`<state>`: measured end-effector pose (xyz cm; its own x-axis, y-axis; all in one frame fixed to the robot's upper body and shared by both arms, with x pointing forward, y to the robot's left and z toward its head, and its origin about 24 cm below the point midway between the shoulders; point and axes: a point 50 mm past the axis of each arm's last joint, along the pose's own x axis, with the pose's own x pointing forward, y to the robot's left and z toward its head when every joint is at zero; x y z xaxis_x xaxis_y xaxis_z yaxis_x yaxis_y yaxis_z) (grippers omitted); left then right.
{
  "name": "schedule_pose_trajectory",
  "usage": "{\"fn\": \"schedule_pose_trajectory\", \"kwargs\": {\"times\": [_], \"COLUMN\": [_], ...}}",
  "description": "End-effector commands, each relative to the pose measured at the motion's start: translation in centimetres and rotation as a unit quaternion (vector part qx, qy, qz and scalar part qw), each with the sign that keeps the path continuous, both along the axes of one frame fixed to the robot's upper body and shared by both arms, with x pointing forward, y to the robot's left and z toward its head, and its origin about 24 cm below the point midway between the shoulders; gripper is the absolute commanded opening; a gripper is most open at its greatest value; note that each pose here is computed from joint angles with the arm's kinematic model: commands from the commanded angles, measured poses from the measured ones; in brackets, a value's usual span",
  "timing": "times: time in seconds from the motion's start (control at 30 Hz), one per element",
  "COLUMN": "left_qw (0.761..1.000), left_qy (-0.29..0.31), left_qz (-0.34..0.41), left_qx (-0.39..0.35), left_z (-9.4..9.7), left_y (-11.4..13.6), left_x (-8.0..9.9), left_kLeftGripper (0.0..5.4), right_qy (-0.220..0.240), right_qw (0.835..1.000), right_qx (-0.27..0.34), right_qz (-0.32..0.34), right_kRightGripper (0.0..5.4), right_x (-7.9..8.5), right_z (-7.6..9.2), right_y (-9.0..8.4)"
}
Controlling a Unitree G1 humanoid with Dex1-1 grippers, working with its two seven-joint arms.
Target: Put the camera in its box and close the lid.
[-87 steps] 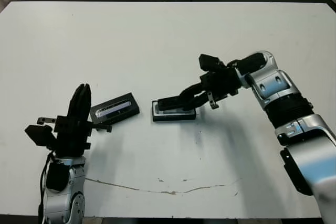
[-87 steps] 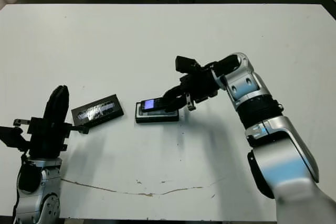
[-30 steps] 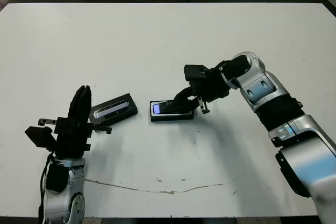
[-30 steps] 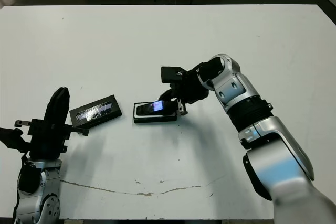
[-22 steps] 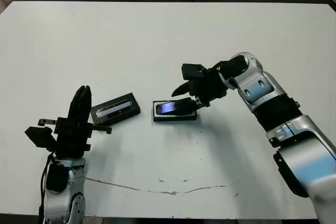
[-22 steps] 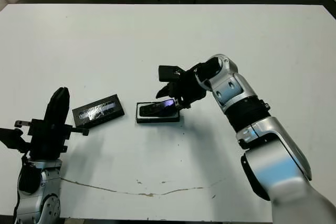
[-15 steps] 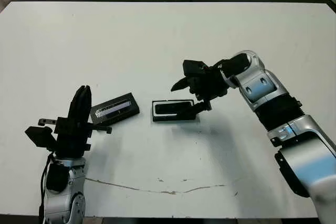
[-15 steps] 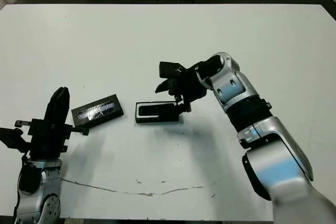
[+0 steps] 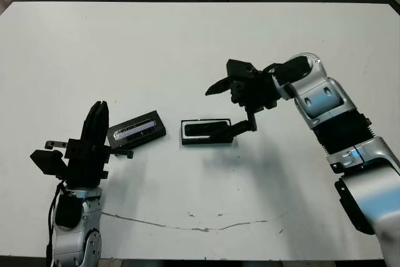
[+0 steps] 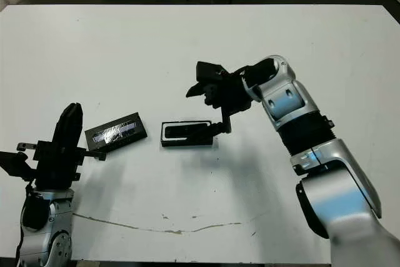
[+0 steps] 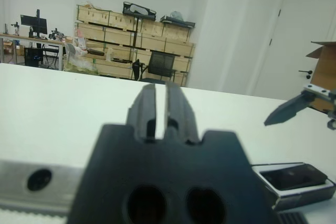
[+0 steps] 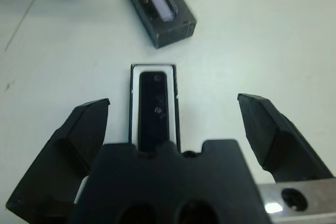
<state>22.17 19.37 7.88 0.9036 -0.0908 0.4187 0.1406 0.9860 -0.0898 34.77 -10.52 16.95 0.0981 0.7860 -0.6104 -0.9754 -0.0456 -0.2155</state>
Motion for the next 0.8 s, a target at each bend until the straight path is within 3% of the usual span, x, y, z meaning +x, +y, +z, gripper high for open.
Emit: {"fn": "schedule_pose_trajectory", "kwargs": {"times": [0.03, 0.23, 0.37, 0.43, 0.5, 0.8], "left_qw": [1.000, 1.000, 1.000, 1.000, 1.000, 1.000], "left_qy": [0.013, 0.016, 0.018, 0.019, 0.021, 0.017], "left_qz": [0.002, 0.001, -0.001, -0.004, -0.004, -0.003], "left_qx": [0.001, 0.001, -0.001, -0.004, -0.003, 0.005], "left_z": [-0.5, -0.6, -0.6, -0.7, -0.7, -0.6], "left_y": [0.2, 0.2, 0.1, 0.1, 0.1, 0.2], "left_x": [-0.1, -0.1, -0.1, -0.1, -0.1, -0.1], "left_kLeftGripper": [0.00, 0.00, 0.00, 0.00, 0.00, 0.00], "right_qy": [0.004, -0.038, -0.157, -0.228, -0.267, -0.353], "right_qw": [0.999, 0.977, 0.946, 0.926, 0.909, 0.878], "right_qx": [0.038, 0.153, 0.189, 0.198, 0.218, 0.224], "right_qz": [-0.036, -0.145, -0.212, -0.226, -0.233, -0.234], "right_kRightGripper": [5.25, 4.00, 3.09, 2.63, 2.16, 0.10], "right_x": [-0.3, -1.7, -3.3, -4.3, -5.1, -7.1], "right_z": [0.1, -0.3, -0.9, -1.3, -1.9, -3.5], "right_y": [-1.5, -2.9, -3.1, -3.1, -2.9, -2.4]}}
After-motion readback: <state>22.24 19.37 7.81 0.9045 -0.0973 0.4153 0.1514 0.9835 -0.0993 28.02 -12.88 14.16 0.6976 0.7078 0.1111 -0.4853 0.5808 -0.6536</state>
